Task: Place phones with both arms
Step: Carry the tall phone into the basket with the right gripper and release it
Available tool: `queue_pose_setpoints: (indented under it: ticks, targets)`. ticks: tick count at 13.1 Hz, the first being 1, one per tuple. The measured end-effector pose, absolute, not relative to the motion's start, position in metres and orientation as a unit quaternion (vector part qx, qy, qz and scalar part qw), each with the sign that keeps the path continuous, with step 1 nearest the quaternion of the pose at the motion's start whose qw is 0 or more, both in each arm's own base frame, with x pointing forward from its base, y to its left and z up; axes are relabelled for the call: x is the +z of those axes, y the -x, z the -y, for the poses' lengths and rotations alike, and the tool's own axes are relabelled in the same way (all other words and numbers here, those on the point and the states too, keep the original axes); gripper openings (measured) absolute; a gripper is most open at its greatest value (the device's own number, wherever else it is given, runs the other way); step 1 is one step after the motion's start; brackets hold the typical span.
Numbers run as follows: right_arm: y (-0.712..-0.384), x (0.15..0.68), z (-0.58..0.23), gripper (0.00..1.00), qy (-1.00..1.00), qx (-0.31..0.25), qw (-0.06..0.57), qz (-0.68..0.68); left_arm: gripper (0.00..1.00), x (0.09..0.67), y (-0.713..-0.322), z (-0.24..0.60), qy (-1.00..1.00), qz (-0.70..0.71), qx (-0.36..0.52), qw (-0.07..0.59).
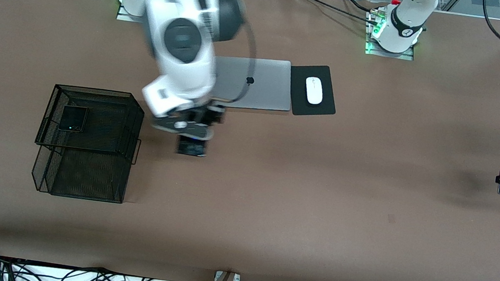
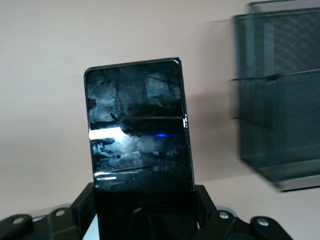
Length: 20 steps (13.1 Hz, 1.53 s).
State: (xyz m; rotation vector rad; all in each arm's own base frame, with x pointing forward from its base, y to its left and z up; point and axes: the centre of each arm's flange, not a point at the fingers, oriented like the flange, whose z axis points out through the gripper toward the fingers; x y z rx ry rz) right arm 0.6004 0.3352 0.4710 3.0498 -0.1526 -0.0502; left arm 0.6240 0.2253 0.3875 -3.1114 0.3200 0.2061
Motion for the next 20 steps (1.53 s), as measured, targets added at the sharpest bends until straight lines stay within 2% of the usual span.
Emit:
queue_pose_setpoints:
  ticks: [4,8,12,16,20]
  targets:
    - [-0.601,0.461,-0.188,0.82,-0.999,-0.039,0.010,0.022,0.84,0.445,-0.635,-0.146,0.990,-0.102,0.099,-0.014]
    - [-0.584,0.406,-0.105,0.82,-0.999,-0.033,-0.009,-0.005,0.84,0.472,-0.644,-0.071,0.989,-0.105,0.107,-0.011]
    - [-0.564,0.347,-0.080,0.82,-1.000,-0.024,0.001,-0.014,0.84,0.466,-0.648,0.049,0.987,-0.118,0.111,0.002]
    - [-0.560,0.338,-0.072,0.82,-1.000,-0.026,0.003,-0.009,0.84,0.452,-0.625,0.206,0.989,-0.105,0.099,0.018]
    - [-0.563,0.330,-0.061,0.82,-1.000,-0.020,0.012,0.001,0.84,0.414,-0.624,0.294,0.995,-0.080,0.052,-0.024]
